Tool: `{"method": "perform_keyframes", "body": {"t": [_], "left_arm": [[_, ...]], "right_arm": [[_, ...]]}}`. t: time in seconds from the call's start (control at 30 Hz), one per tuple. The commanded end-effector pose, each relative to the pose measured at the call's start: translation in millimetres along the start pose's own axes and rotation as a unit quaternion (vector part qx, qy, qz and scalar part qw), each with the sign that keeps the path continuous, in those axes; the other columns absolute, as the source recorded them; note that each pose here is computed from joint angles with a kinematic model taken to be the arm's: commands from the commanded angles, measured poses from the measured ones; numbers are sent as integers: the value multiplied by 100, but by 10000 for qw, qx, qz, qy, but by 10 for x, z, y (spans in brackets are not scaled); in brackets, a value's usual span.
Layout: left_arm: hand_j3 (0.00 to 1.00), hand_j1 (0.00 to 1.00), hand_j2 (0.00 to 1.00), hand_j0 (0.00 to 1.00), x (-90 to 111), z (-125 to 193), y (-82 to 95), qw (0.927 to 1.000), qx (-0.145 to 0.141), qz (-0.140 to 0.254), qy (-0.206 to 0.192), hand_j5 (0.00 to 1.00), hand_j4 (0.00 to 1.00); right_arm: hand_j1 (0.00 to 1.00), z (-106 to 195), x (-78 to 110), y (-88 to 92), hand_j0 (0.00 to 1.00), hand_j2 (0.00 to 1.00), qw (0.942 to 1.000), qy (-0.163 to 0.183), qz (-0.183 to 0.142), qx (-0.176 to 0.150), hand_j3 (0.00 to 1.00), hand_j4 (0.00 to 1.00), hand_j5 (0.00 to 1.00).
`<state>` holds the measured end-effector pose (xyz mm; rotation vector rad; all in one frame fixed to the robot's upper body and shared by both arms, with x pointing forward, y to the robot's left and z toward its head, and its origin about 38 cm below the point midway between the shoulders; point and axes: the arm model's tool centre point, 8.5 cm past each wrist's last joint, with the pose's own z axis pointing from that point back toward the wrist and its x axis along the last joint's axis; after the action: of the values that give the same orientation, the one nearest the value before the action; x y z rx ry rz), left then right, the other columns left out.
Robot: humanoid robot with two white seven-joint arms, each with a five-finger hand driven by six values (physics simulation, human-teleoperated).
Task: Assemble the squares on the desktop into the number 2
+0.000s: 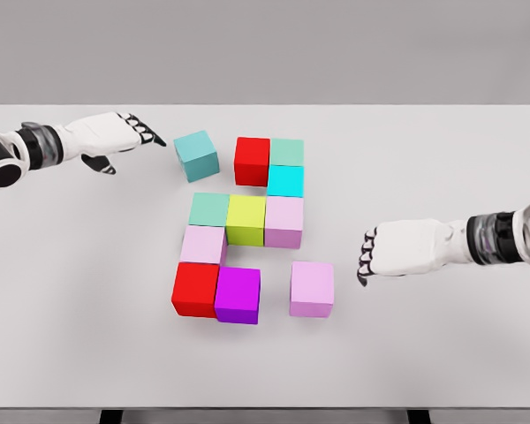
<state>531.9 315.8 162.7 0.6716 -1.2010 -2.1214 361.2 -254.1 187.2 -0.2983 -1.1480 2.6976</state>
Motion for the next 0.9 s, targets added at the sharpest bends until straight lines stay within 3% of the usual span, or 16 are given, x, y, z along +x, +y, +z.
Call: {"method": "perform_keyframes", "body": {"t": [0.0, 0.5, 0.87], "left_arm": [[92, 92, 92, 92, 11, -4, 6, 10000, 13, 8, -20, 92, 92], [93, 93, 93, 93, 87, -63, 49, 9999, 41, -47, -134, 93, 93], [93, 93, 93, 93, 148, -134, 107, 9997, 99, -56, -211, 93, 93]], "right_arm": [[60, -55, 57, 42, 60, 60, 9999, -116, -49, 40, 60, 60, 60], [60, -231, 64, -99, 60, 60, 9996, -251, 89, -74, 60, 60, 60], [60, -253, 47, -81, 60, 60, 9997, -238, 65, -47, 60, 60, 60]]}}
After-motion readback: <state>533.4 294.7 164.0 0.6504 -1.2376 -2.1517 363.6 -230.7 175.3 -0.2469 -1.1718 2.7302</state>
